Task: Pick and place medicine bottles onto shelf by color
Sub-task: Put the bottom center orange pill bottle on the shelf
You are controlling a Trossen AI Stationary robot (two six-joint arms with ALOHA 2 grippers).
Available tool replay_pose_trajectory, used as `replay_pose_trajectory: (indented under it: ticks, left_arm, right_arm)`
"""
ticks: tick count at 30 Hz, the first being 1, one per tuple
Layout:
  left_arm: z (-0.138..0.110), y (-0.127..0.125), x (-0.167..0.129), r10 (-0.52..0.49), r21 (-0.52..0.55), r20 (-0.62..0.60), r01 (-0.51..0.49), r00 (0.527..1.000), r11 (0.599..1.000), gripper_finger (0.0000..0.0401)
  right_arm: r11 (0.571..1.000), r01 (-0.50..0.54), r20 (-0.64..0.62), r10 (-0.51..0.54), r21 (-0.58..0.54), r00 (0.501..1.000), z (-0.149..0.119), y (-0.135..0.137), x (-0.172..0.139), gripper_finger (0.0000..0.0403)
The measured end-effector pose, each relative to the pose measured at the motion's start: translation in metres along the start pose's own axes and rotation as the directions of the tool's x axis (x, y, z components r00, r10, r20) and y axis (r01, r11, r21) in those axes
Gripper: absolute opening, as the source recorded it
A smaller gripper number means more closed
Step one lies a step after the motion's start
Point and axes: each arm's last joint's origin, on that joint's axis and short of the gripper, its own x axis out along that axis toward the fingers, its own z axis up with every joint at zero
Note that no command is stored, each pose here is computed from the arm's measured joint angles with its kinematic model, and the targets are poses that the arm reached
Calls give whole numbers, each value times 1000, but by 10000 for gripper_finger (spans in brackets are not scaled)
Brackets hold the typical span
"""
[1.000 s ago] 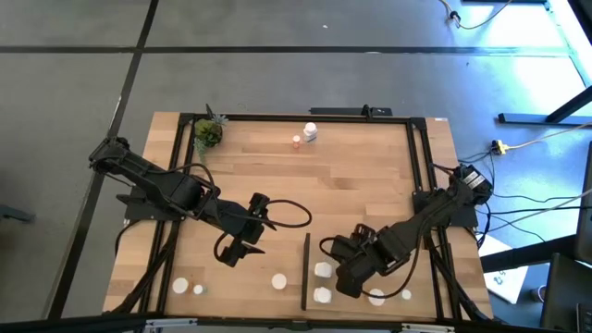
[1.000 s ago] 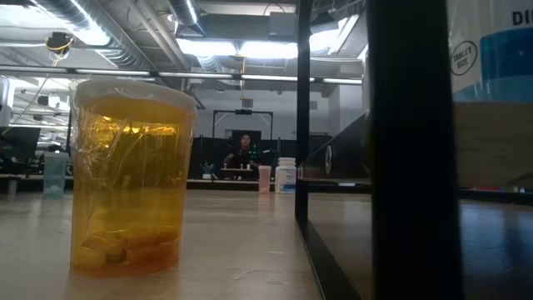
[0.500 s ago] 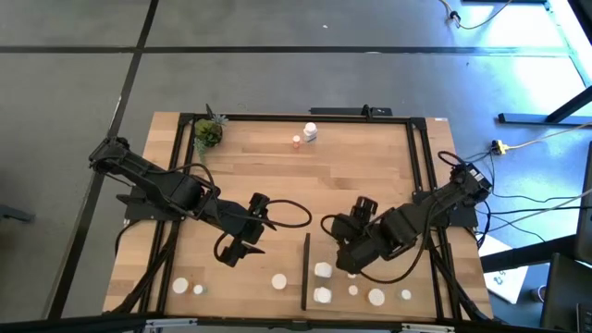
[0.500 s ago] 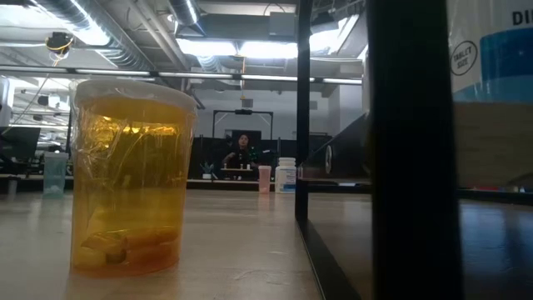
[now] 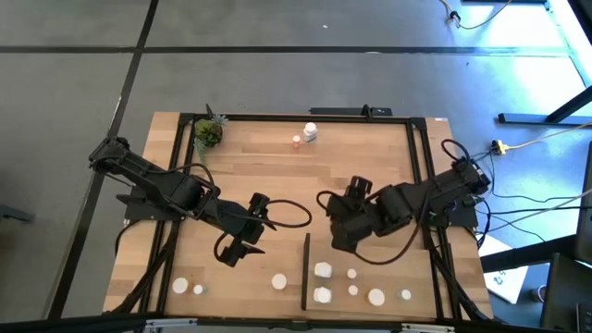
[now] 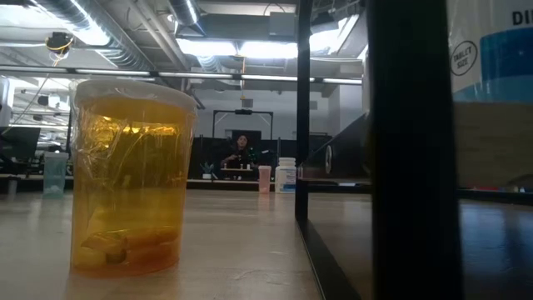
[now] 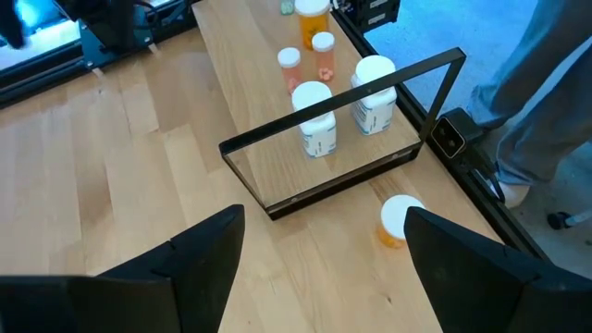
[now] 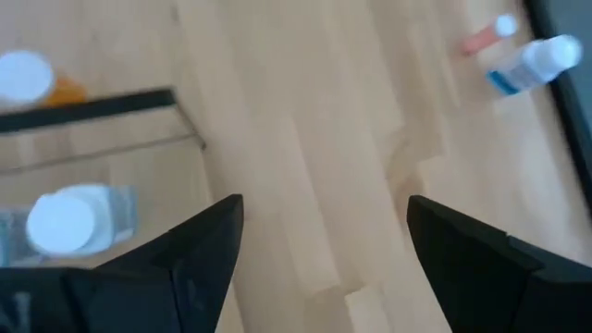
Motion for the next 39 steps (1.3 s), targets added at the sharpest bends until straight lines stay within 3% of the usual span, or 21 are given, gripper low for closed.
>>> replay_pose_trajectory:
  ticks: [3, 14, 32, 39]
  left_arm:
    - [0, 0, 0, 1, 0, 0, -1, 1000, 1000, 292]
    - [0, 0, 0, 0, 0, 0, 0, 1000, 1000, 292]
    - [0, 1, 0, 25, 0, -2, -25, 1000, 1000, 292]
    - [1, 2, 0, 29, -3, 14, -29, 999, 1000, 292]
  right_arm:
    - [998, 39, 38, -41, 40, 998, 3, -5, -1, 306]
    - [997, 42, 37, -40, -63, 999, 15, -16, 9, 306]
    - [931, -92, 61, 121, -353, 991, 38, -32, 21, 306]
    - [873, -251, 51, 299, -418, 953, 57, -56, 33, 306]
